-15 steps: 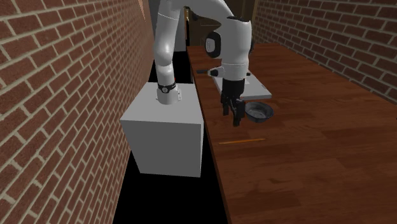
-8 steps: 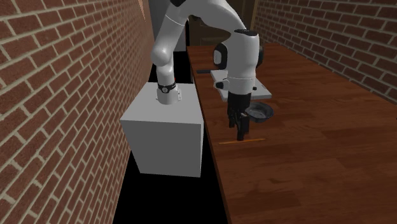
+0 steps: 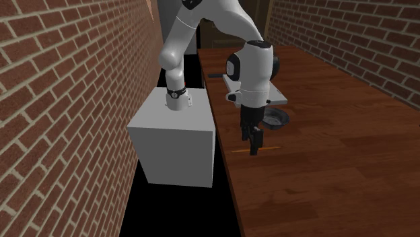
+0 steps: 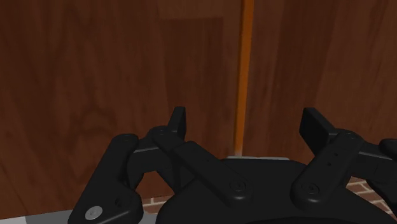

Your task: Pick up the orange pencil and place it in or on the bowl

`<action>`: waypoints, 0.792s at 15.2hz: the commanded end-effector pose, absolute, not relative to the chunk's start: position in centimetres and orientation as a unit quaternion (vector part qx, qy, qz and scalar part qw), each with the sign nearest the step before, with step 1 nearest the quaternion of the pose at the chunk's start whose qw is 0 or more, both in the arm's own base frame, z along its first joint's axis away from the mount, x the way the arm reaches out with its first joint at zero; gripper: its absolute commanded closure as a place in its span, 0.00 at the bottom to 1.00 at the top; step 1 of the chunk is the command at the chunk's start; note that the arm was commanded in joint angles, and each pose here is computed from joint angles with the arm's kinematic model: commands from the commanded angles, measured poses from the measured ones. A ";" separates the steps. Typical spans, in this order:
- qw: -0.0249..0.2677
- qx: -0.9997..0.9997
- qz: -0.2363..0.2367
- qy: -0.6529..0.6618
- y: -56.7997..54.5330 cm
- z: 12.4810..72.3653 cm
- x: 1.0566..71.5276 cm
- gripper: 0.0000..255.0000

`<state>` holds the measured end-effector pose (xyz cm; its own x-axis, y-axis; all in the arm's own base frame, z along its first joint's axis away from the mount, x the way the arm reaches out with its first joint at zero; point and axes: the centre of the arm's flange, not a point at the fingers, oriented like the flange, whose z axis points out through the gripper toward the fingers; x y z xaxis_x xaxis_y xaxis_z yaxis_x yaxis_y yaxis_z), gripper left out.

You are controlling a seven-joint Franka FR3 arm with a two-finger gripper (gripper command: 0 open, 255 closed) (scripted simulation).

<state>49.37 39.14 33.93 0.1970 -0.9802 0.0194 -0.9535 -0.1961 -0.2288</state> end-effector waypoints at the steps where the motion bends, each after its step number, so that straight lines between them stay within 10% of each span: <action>1: 0.083 -0.769 -0.080 0.629 39.2 33.9 49.4 0.00; 3: 0.083 -0.769 -0.080 0.629 39.2 33.9 49.4 0.00; 4: 0.083 -0.769 -0.080 0.629 39.2 33.9 49.4 1.00; 12: 0.083 -0.769 -0.080 0.629 39.2 33.9 49.4 1.00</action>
<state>49.37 39.18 33.97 0.1972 -0.9802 0.0184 -0.9534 -0.1961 -0.2293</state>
